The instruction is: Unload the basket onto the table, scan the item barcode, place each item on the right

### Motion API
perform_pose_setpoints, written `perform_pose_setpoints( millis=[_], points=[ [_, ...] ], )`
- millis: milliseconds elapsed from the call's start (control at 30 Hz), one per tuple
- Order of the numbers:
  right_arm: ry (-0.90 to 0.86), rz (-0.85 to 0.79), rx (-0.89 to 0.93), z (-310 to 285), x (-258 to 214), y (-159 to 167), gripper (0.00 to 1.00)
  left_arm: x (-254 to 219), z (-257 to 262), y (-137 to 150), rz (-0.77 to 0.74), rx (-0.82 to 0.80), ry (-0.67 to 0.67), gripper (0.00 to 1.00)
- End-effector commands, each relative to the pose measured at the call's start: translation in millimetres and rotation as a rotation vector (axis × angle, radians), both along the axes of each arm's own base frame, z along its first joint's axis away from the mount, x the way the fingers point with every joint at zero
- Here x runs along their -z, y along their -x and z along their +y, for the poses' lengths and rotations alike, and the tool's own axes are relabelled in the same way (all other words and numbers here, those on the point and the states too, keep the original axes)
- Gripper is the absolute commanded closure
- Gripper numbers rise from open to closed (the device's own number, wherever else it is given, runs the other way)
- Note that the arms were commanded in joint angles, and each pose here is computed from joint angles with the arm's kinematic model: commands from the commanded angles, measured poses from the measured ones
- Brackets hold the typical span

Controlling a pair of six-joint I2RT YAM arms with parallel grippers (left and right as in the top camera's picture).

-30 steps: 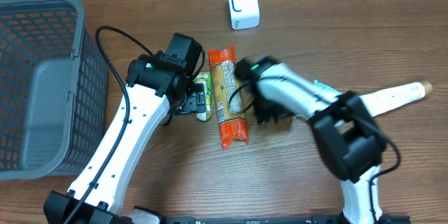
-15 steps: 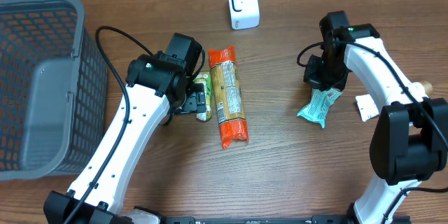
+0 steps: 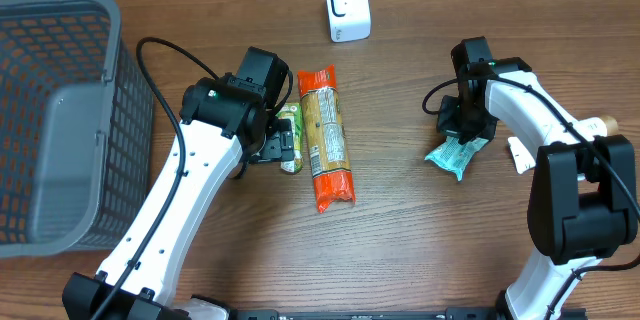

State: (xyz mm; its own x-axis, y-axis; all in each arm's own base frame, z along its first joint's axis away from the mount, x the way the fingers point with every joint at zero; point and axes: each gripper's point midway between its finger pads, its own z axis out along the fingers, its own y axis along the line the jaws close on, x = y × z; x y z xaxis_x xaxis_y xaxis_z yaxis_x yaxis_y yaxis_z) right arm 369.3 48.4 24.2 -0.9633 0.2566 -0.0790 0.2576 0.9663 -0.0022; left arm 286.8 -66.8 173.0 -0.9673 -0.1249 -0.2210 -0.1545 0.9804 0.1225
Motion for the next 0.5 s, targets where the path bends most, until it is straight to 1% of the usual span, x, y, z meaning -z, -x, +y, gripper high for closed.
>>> perform_pose_setpoints(
  millis=[0,100,300,467],
  points=[
    [0.043,-0.012,-0.033,-8.4,-1.6,0.2,0.96,1.3,1.9,-0.7,-0.003,-0.022,-0.010,0.00],
    [0.028,-0.003,-0.052,-5.3,-9.5,0.1,0.96,1.3,2.0,-0.7,-0.003,-0.022,-0.010,0.00],
    [0.054,-0.010,-0.138,-14.5,-44.0,1.0,0.96,1.3,2.0,-0.7,-0.003,-0.022,-0.010,0.00],
    [0.025,-0.005,-0.215,-20.0,-42.4,3.5,0.96,1.3,2.0,-0.7,-0.003,-0.022,-0.010,0.00]
  ],
)
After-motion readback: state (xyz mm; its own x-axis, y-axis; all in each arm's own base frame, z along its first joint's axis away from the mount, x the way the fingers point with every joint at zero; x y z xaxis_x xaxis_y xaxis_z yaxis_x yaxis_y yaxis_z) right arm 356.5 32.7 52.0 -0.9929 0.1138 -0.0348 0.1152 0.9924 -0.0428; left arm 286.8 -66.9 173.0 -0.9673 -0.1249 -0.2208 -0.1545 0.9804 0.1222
